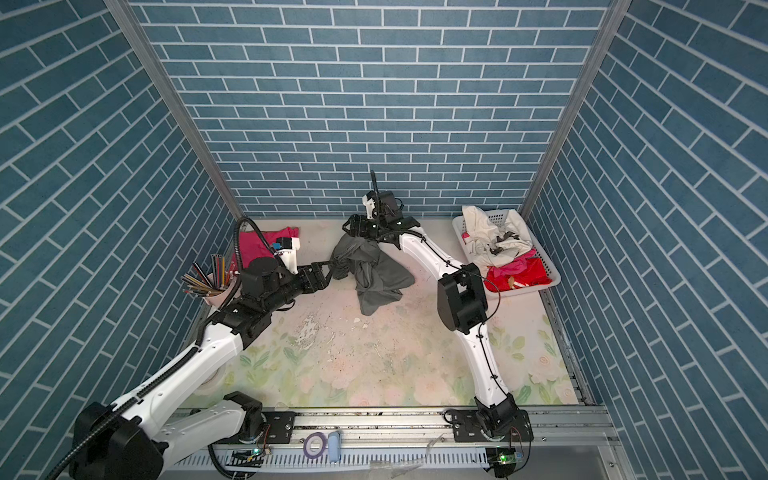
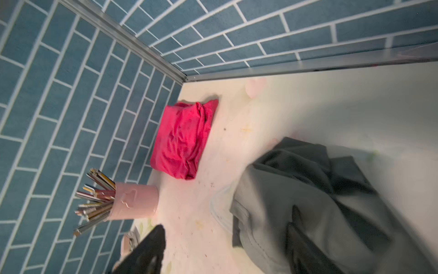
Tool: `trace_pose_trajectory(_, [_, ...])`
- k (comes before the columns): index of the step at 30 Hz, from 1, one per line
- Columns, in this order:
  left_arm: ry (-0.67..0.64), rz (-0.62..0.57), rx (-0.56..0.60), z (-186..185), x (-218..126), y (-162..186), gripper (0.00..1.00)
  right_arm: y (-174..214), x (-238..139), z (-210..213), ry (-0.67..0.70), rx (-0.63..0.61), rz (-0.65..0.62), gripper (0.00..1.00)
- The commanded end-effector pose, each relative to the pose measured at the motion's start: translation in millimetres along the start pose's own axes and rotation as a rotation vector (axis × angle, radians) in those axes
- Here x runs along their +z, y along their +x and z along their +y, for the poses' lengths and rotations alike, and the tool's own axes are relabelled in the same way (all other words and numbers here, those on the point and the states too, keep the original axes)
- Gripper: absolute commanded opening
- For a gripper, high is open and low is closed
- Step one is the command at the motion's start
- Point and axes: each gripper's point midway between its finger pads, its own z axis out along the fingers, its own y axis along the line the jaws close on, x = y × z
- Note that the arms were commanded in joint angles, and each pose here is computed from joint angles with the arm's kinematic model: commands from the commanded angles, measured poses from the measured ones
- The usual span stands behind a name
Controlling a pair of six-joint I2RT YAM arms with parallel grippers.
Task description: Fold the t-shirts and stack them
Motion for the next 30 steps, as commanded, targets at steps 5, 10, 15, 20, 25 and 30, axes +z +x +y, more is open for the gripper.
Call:
trace_pose_trajectory(5, [-0.105,0.251,-0.014,21.9,33.7,57.0,0.89,-23.2,-123.8,-43.8,0.139,-0.004,-0.171,0.96])
trace_pose_trajectory(10, [-0.194,0.432,0.142,12.4,64.4,100.8,0.88,7.4,-164.9,-79.1,0.254,-0.004,-0.181,0.98])
trace_pose_trajectory(15, [-0.275,0.568,0.236,17.0,91.5,135.9,0.88,36.7,-187.8,-103.5,0.308,0.034,-0.183,0.98])
trace_pose_trajectory(20, [-0.399,0.584,0.293,34.3,117.0,133.0,0.89,58.5,-202.6,-114.6,0.286,0.079,-0.206,0.98])
trace_pose_trajectory(25, [-0.467,0.577,0.333,46.5,143.0,130.0,0.88,78.1,-204.0,-117.4,0.278,0.095,-0.185,0.98])
trace_pose_trajectory(30, [-0.507,0.537,0.362,51.8,158.3,121.3,0.78,90.7,-205.5,-121.2,0.282,0.106,-0.175,0.98])
